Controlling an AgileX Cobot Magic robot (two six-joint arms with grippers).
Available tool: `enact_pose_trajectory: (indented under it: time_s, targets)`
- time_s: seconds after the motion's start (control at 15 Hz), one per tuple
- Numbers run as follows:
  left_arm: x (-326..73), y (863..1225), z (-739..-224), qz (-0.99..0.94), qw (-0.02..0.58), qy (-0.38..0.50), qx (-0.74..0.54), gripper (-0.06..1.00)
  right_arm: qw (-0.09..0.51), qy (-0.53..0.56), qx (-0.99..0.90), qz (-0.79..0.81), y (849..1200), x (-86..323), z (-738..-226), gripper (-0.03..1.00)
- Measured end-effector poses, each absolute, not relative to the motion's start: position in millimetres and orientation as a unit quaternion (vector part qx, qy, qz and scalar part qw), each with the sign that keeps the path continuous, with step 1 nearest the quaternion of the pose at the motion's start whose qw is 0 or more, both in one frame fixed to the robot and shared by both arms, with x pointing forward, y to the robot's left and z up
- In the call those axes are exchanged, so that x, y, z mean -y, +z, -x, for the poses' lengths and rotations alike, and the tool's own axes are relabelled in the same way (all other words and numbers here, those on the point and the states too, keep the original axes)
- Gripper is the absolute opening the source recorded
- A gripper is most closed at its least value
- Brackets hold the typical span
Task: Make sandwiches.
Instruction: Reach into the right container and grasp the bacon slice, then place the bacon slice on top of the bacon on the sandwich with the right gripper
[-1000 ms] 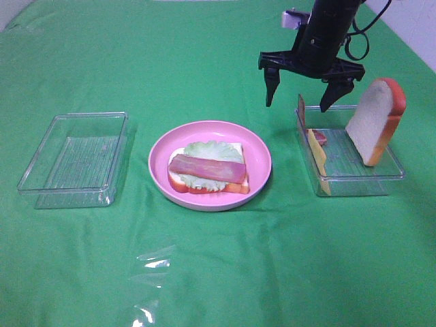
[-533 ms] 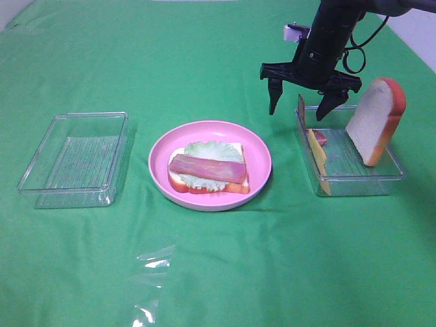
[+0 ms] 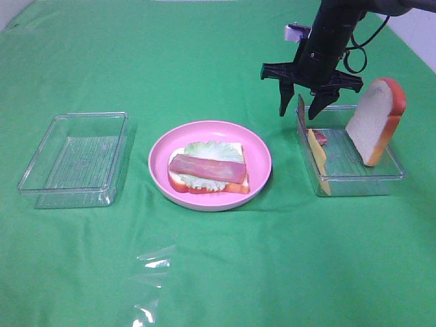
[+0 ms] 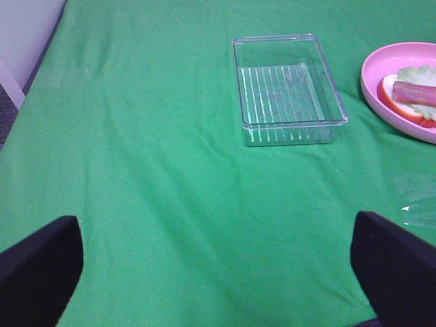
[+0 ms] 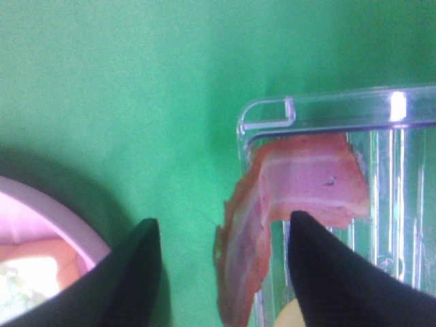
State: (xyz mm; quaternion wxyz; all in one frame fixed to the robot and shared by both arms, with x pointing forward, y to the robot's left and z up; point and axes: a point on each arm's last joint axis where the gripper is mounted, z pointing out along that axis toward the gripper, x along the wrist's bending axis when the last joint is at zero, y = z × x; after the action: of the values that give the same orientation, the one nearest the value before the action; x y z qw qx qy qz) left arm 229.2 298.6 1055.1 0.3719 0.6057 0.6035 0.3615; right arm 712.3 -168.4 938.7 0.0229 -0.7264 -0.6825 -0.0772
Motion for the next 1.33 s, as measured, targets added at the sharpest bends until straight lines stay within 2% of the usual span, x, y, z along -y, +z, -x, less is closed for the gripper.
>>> enact_pose_trajectory:
  time_s: [0.27, 0.47, 0.87, 1.0, 1.07, 1.33]
  targets:
    - [-299, 1055, -229, -0.606, 0.372, 0.361, -0.603, 0.99, 0.017, -0.061, 0.687, 0.724, 939, 171, -711, 0.47]
    - [-299, 1055, -229, -0.606, 0.372, 0.361, -0.603, 0.99, 0.003, -0.065, 0.69, 0.721, 952, 172, -714, 0.4]
    - [-299, 1055, -229, -0.606, 0.372, 0.361, -0.603, 0.99, 0.014, -0.059, 0.689, 0.722, 953, 171, -712, 0.26]
    - [-299, 1055, -229, -0.606, 0.372, 0.361, -0.603, 0.99, 0.016, -0.06, 0.686, 0.725, 953, 171, -712, 0.06]
    - [-299, 1055, -229, -0.606, 0.372, 0.361, -0.603, 0.99, 0.016, -0.06, 0.686, 0.725, 953, 171, -712, 0.02]
    - [-299, 1055, -229, -0.606, 0.372, 0.361, -0.603, 0.99, 0.01, -0.069, 0.686, 0.724, 964, 171, -711, 0.02]
